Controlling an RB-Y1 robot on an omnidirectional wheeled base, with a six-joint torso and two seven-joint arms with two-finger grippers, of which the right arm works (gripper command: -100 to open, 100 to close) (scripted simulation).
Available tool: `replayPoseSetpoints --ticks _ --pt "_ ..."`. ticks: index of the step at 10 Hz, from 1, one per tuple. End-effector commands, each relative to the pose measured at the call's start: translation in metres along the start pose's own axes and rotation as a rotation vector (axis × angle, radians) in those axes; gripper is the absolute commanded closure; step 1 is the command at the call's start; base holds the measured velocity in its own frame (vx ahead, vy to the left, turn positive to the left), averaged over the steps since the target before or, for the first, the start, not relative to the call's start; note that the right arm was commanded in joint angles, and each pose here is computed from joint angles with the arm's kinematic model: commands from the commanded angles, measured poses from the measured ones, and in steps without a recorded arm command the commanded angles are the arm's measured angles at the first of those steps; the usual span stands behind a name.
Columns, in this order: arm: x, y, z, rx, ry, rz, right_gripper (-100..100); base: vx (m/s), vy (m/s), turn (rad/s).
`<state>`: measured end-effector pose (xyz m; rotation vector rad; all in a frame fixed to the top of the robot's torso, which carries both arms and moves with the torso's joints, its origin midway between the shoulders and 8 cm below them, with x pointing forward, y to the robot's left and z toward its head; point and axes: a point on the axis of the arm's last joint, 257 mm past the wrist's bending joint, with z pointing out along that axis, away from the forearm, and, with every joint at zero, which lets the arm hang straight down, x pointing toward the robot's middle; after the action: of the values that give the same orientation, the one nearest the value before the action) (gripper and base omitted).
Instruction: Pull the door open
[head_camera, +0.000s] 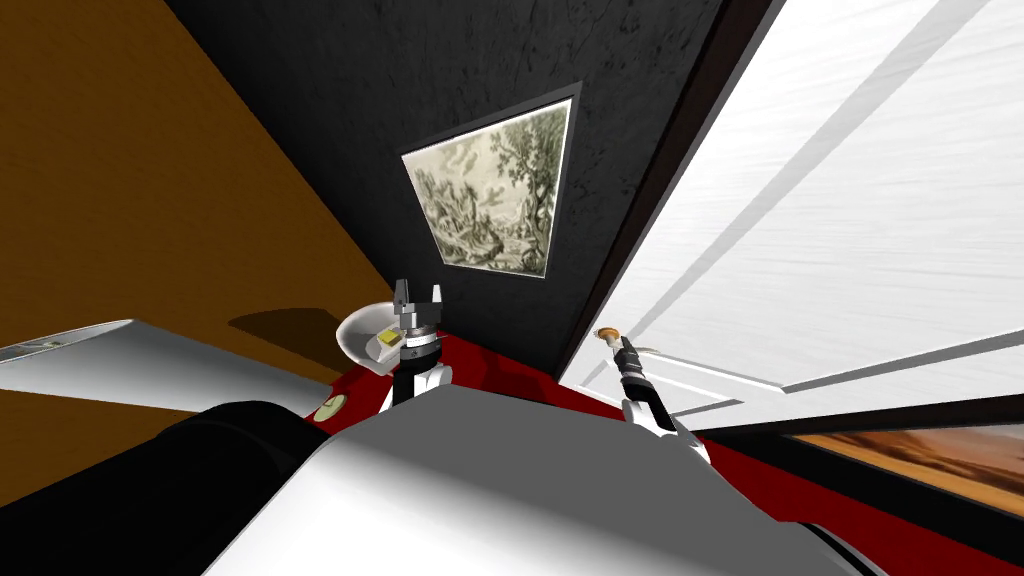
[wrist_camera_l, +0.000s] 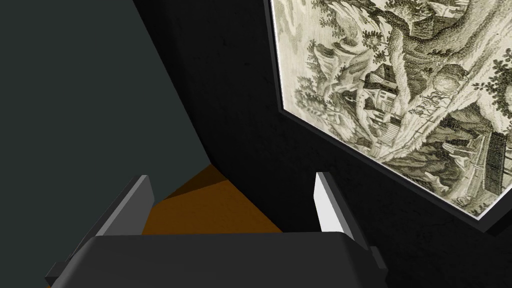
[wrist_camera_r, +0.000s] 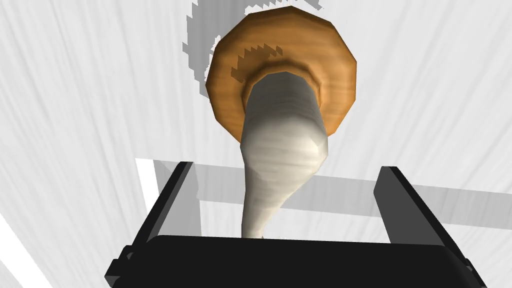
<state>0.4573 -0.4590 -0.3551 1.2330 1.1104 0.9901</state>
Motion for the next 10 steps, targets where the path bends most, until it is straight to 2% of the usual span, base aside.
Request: replayPoseSetpoints --ticks 1,3,4,9,10 --pt "-0.0154 -0.001 0.0014 0.004 -0.037 0.003 -100 0.028 -0.056 0.286" --pt "-0.0115 0.0008 0.0028 0.004 -0.032 0.001 -100 0.014 -0.034 0.026" --pt "-0.0115 0.0008 0.0028 0.004 -0.032 0.001 100 0.0 0.0 0.0" --pt "-0.0115 0.0008 0.0028 0.004 -0.032 0.001 100 -0.001 0.001 -0.003" --pt "-0.0126 -0.001 -0.0024 0.006 -0.018 -0.001 100 -0.121 -0.004 0.114"
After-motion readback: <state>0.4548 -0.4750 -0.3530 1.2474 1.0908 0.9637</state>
